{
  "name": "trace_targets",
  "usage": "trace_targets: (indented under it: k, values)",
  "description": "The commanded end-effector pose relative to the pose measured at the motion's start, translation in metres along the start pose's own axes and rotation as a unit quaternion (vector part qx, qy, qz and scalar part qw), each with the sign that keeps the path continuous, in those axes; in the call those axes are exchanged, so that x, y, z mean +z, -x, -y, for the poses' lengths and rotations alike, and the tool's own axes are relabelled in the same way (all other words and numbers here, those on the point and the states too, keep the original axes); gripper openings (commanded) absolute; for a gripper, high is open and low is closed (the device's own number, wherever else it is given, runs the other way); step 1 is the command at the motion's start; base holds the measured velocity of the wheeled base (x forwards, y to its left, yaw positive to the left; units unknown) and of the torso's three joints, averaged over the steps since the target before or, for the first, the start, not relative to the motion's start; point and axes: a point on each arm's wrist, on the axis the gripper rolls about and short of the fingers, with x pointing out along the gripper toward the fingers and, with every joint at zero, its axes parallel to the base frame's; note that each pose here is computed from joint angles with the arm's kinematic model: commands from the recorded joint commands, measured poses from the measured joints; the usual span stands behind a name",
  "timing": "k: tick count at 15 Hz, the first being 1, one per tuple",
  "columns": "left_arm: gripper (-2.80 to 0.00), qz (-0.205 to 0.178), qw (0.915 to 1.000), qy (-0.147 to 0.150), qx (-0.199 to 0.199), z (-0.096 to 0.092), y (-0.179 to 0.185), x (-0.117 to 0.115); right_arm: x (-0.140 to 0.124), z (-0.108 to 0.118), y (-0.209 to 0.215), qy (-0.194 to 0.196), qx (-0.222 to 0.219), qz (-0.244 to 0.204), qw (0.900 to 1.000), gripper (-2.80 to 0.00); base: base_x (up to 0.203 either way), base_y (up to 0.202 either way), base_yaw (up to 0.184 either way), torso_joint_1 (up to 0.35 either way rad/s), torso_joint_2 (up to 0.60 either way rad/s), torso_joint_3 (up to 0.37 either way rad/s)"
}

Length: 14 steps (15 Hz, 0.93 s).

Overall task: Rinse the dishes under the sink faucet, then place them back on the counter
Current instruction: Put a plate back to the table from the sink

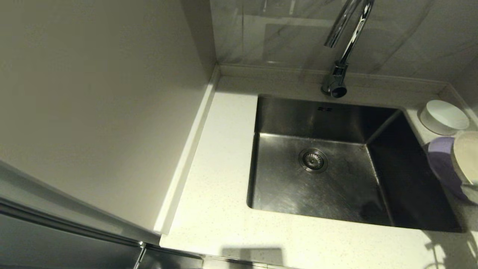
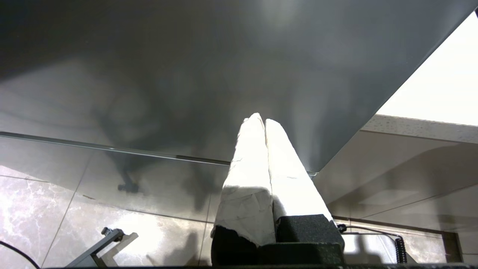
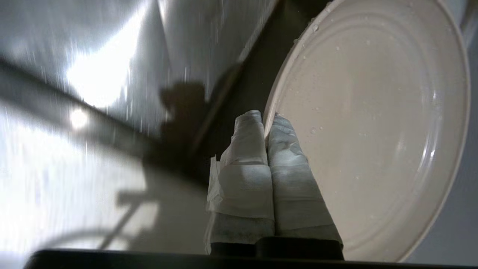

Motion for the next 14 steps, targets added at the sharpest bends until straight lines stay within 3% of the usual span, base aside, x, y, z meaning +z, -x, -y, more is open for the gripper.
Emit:
trace_targets:
  k: [1, 3, 5, 9, 14]
  values:
    - [-2.80, 0.001, 1.0000, 0.000, 0.000, 0.000, 0.000, 0.000, -0.030, -0.011, 0.026, -0.015, -0.027, -0.041, 0.999, -2.80, 0.000, 0.000, 0.000, 0.000, 0.00, 0.000]
    - [-2.80, 0.001, 1.0000, 0.000, 0.000, 0.000, 0.000, 0.000, -0.051, -0.025, 0.039, -0.031, 0.006, -0.117, 0.993, -2.80, 0.000, 0.000, 0.000, 0.000, 0.00, 0.000]
    - [-2.80, 0.001, 1.0000, 0.000, 0.000, 0.000, 0.000, 0.000, -0.061, -0.035, 0.048, -0.045, 0.020, -0.143, 0.988, -2.80, 0.000, 0.000, 0.000, 0.000, 0.00, 0.000]
    - [-2.80, 0.001, 1.0000, 0.000, 0.000, 0.000, 0.000, 0.000, -0.075, -0.046, 0.044, -0.061, 0.036, -0.160, 0.985, -2.80, 0.000, 0.000, 0.000, 0.000, 0.00, 0.000]
    - [-2.80, 0.001, 1.0000, 0.000, 0.000, 0.000, 0.000, 0.000, -0.089, -0.054, 0.033, -0.057, 0.021, -0.145, 0.988, -2.80, 0.000, 0.000, 0.000, 0.000, 0.00, 0.000]
